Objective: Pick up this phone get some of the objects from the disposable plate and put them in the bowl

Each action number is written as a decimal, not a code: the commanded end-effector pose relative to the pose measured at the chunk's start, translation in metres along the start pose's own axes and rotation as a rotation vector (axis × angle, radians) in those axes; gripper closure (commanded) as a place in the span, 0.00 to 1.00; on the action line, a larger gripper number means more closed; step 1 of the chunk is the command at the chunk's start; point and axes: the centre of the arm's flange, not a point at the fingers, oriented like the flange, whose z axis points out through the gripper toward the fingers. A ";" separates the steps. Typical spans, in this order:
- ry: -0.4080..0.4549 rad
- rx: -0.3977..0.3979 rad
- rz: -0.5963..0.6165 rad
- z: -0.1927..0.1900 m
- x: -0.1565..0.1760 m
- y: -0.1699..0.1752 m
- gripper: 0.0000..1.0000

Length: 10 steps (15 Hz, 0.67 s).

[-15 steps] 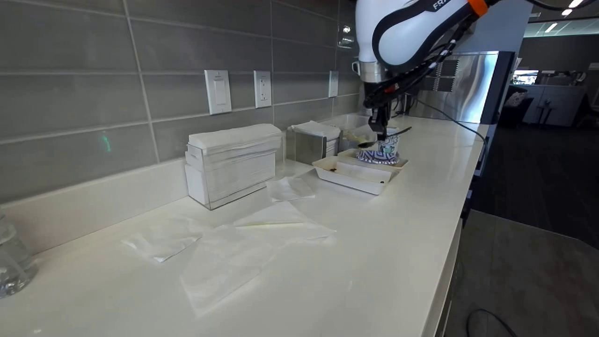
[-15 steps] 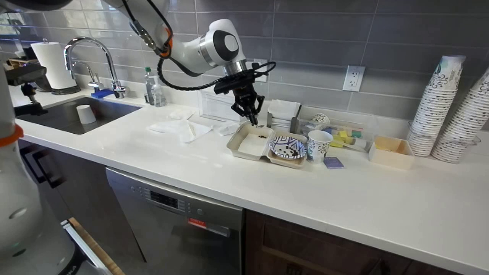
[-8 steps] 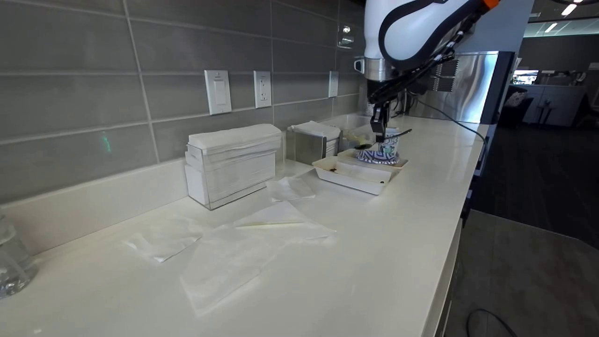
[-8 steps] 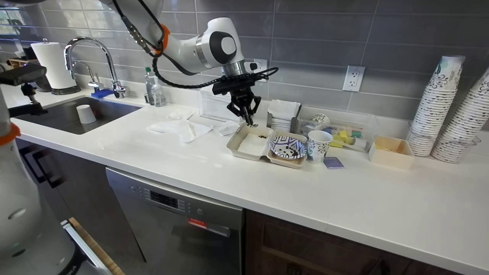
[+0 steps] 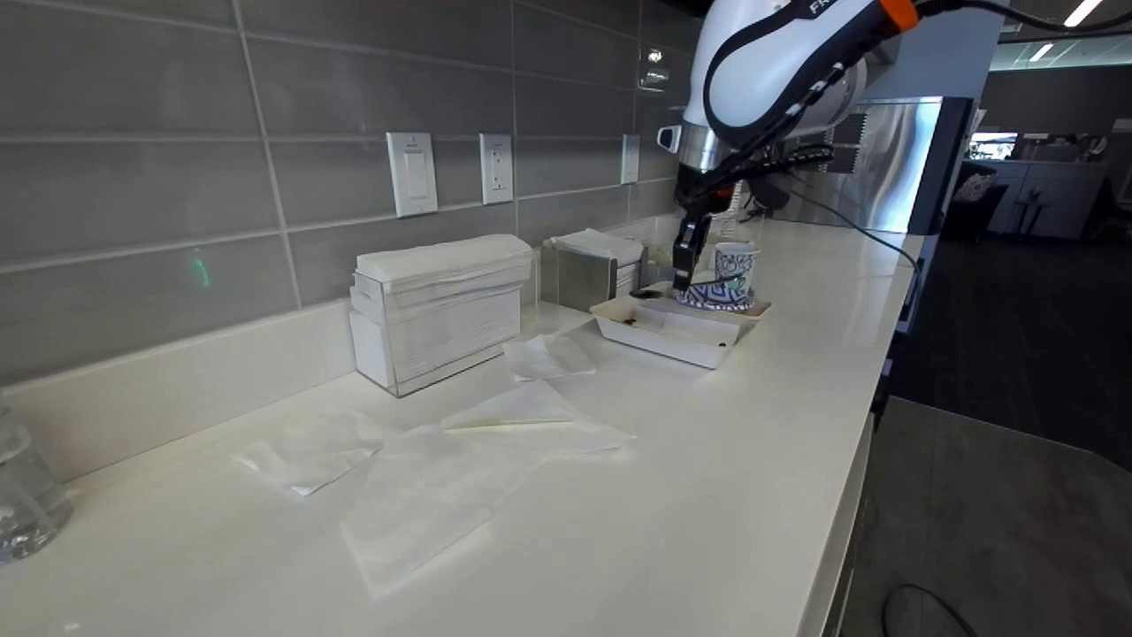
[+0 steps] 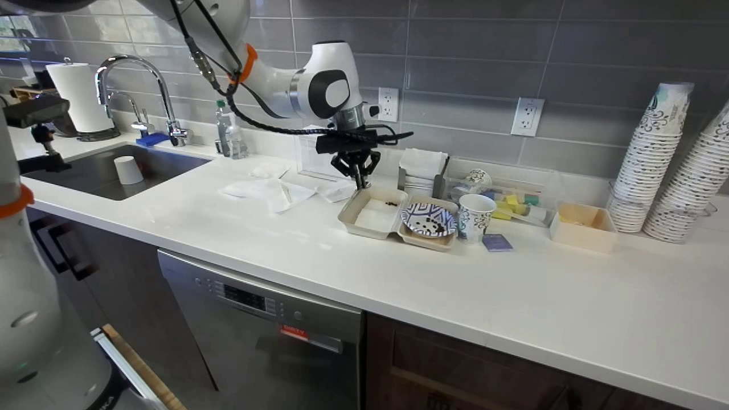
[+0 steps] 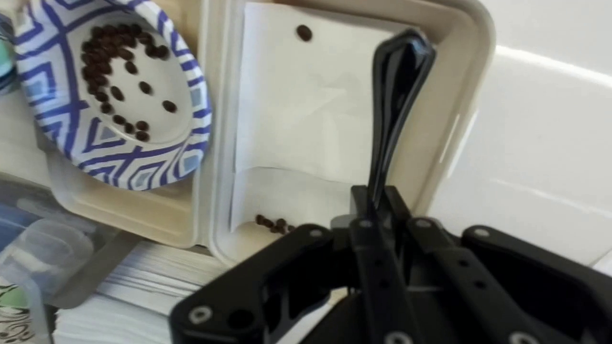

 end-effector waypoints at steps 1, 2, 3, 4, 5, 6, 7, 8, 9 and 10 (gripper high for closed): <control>0.008 0.086 -0.015 0.016 -0.009 0.003 0.98; 0.007 0.086 -0.007 0.018 -0.010 0.006 0.98; 0.015 0.085 -0.002 0.020 -0.012 0.009 0.98; 0.033 0.077 0.005 0.020 -0.013 0.012 0.98; 0.049 0.058 0.010 0.023 -0.015 0.015 0.98; 0.057 0.054 0.013 0.026 -0.016 0.017 0.98; 0.072 0.046 0.016 0.029 -0.016 0.018 0.98; 0.089 0.041 0.016 0.035 -0.016 0.017 0.98; 0.101 0.044 0.015 0.040 -0.016 0.016 0.98; 0.112 0.043 0.015 0.047 -0.016 0.014 0.98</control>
